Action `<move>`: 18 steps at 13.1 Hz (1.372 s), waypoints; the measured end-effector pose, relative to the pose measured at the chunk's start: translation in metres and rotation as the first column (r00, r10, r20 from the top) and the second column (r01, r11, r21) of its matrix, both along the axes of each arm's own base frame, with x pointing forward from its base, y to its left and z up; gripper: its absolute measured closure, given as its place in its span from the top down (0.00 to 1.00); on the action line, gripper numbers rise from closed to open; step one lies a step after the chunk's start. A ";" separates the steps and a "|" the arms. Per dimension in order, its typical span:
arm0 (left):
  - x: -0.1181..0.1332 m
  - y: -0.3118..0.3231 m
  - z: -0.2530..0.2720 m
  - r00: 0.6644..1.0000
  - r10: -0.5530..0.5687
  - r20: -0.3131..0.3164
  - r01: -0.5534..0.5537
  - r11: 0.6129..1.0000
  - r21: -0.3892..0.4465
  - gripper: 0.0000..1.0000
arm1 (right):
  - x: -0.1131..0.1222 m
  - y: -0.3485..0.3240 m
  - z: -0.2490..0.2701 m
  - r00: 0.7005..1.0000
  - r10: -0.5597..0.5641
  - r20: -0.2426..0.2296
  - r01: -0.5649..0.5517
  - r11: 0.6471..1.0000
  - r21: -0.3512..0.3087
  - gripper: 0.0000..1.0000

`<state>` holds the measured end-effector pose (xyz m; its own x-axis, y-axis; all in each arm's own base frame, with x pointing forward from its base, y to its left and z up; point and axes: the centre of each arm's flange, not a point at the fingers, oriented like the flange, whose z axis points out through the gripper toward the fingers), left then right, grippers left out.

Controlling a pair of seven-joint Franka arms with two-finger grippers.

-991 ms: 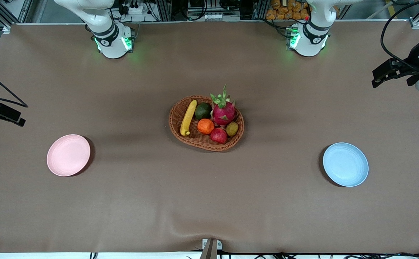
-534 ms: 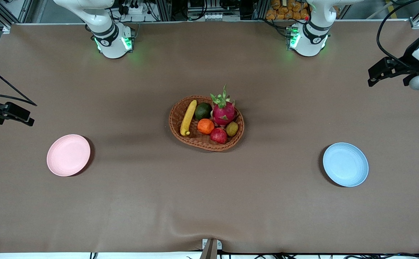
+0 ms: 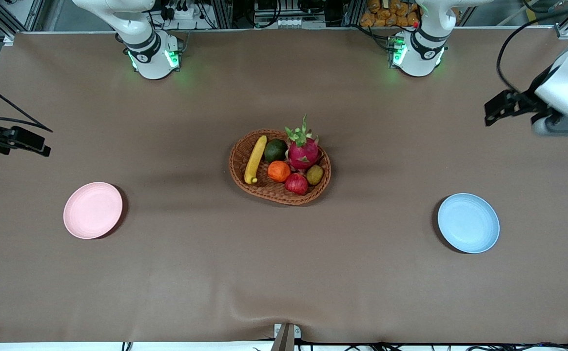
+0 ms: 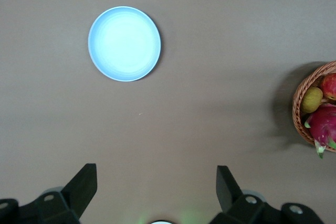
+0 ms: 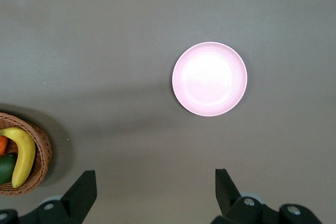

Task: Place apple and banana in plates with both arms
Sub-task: 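Reach the left gripper down into the basket toward the red apple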

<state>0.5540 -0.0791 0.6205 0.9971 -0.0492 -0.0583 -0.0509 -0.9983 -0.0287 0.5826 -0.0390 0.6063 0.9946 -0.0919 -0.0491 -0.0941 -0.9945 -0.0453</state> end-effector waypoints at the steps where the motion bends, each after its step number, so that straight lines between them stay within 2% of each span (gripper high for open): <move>1: 0.006 -0.008 -0.009 1.000 -0.012 -0.002 0.012 1.000 -0.004 1.00 | -0.004 -0.008 0.004 1.000 -0.014 0.001 0.014 1.000 0.000 1.00; 4: 0.022 -0.049 -0.044 1.000 -0.025 -0.018 0.024 1.000 -0.013 1.00 | -0.008 -0.020 0.009 0.999 -0.032 0.003 0.032 0.999 0.000 1.00; 7: 0.040 -0.119 -0.111 0.998 0.055 -0.044 -0.055 0.998 -0.013 1.00 | -0.008 -0.020 0.009 1.000 -0.031 0.004 0.031 1.000 0.000 1.00; 10: 0.042 -0.180 -0.162 0.994 0.097 -0.056 -0.098 0.995 -0.015 1.00 | -0.008 -0.020 0.009 0.999 -0.032 0.004 0.032 1.000 -0.001 1.00; 12: 0.041 -0.210 -0.186 0.992 0.111 -0.062 -0.113 0.993 -0.045 1.00 | -0.009 -0.021 0.008 0.999 -0.033 -0.003 0.033 0.999 -0.002 1.00; 15: 0.036 -0.262 -0.229 0.985 0.166 -0.039 -0.168 0.983 -0.071 1.00 | -0.016 -0.032 0.006 0.999 -0.021 -0.049 0.021 1.000 0.005 1.00; 18: 0.027 -0.305 -0.264 0.978 0.207 -0.020 -0.208 0.973 -0.100 1.00 | -0.026 -0.027 0.000 0.987 0.104 -0.119 -0.099 0.994 0.053 1.00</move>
<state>0.5810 -0.3841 0.3569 0.9855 0.1528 -0.0733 0.1580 -0.9848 0.0719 0.5563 -0.0660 0.6066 0.9851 0.0144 -0.1715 -0.0005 -0.9963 -0.0865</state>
